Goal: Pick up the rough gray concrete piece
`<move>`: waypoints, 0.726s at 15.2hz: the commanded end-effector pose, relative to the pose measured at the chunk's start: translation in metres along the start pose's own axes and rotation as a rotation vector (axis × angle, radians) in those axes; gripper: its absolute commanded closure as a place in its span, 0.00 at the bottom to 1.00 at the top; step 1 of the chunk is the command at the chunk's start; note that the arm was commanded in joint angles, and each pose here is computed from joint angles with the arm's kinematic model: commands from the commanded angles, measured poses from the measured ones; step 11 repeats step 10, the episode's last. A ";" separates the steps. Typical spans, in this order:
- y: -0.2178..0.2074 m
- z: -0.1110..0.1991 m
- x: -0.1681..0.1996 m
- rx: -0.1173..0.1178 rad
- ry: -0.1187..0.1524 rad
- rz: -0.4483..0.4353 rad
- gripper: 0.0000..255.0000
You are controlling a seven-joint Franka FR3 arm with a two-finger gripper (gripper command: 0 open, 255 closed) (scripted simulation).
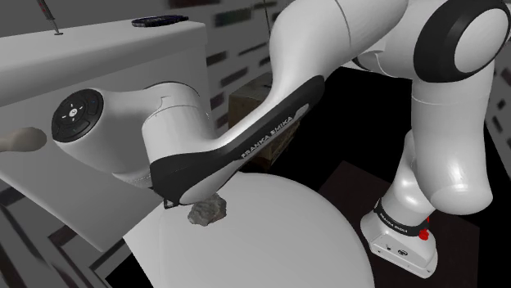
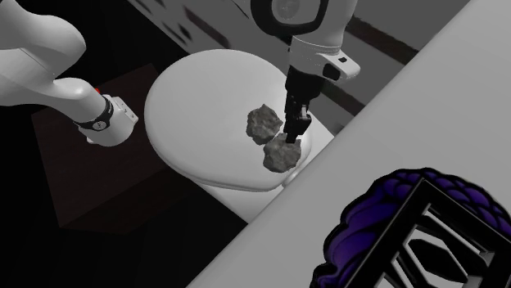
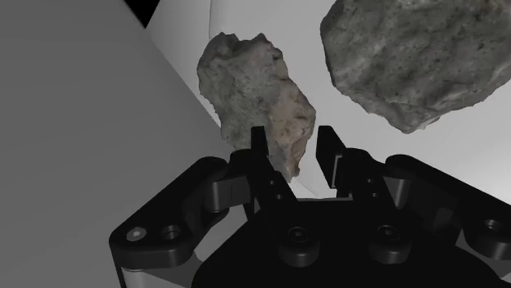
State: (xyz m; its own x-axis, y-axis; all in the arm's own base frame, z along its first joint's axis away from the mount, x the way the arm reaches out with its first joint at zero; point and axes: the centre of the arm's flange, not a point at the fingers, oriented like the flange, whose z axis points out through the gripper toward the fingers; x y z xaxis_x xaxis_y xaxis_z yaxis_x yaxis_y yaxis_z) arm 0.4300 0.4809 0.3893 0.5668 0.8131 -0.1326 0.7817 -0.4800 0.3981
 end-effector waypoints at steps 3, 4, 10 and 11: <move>0.009 -0.019 -0.003 0.000 0.000 0.000 1.00; 0.012 -0.024 -0.004 0.000 0.000 0.000 1.00; 0.020 -0.044 -0.007 0.000 0.000 0.000 1.00; 0.020 -0.044 -0.007 0.000 0.000 0.000 1.00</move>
